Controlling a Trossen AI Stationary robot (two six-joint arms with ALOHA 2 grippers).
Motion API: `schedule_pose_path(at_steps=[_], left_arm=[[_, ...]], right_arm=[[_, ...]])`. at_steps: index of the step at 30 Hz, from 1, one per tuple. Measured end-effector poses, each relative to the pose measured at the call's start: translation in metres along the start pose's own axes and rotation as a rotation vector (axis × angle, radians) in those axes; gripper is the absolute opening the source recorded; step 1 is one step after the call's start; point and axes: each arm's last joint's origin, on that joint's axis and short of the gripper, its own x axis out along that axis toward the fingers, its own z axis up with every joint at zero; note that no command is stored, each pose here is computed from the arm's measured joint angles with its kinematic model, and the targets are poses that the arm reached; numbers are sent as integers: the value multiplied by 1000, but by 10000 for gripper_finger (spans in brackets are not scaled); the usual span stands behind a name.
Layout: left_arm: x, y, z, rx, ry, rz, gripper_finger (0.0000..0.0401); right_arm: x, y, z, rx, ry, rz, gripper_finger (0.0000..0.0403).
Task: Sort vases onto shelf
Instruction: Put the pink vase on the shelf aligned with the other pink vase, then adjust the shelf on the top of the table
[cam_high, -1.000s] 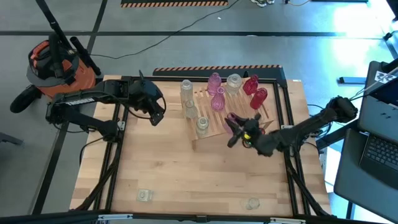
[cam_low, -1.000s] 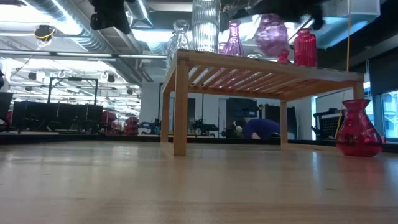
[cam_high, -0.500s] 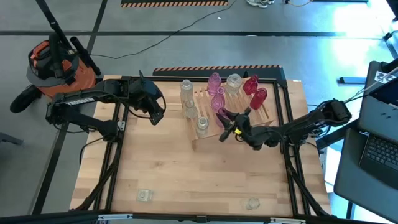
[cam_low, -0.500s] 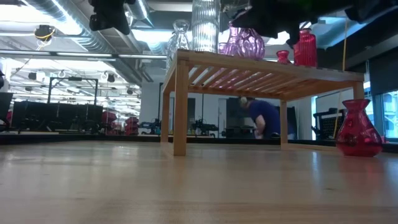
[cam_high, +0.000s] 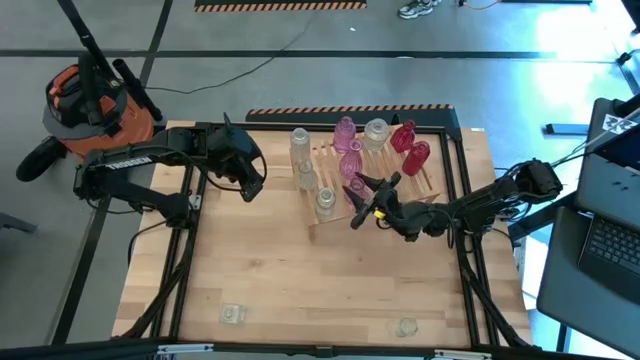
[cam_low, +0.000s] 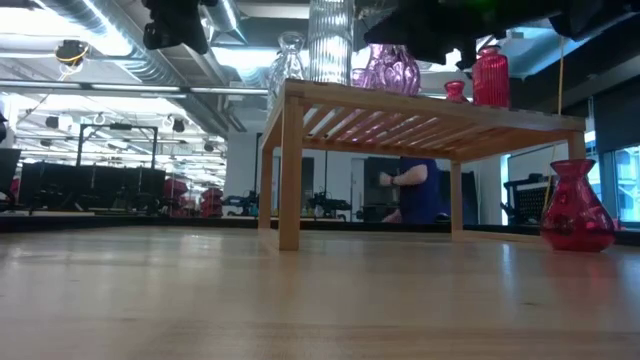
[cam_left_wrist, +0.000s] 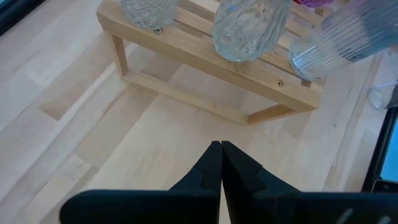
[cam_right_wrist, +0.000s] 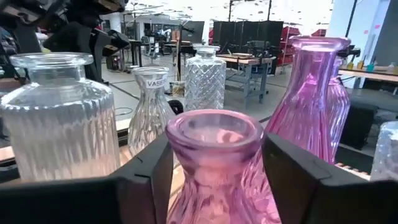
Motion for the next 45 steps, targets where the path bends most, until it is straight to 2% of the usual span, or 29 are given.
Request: schedule_pose_path(at_steps=[6,13,17,20,24,27,30,34,38,41,45], left_arm=[[0,0,0,-8,2,-3,0],[0,-2,-1,-59,17,-30,0],[1,-7,-3,-125,67,-130,0],[14,-14,-10,-175,110,-204,0],[49,-18,-31,-211,139,-203,0],[67,-25,-33,-256,3,-258,0],[75,-26,-34,-273,-138,-203,0],[83,-17,-33,-302,-218,-104,0],[85,-8,-28,-322,-267,-50,0],[83,-5,-19,-324,-334,-59,0],[85,-2,-12,-328,-360,-85,0]], right_arm=[[2,1,19,-62,-36,-19,200],[-12,-3,80,-103,-151,-9,202],[-34,-3,105,-167,-143,14,202],[-54,-2,112,-165,-118,78,202],[-83,2,109,-104,-50,214,202],[-103,7,98,-82,31,311,202],[-118,11,83,-68,127,367,202],[-128,14,59,-54,254,371,202],[-130,17,45,-46,320,353,202],[-130,20,39,-45,351,361,202],[-122,19,30,-2,395,295,202]])
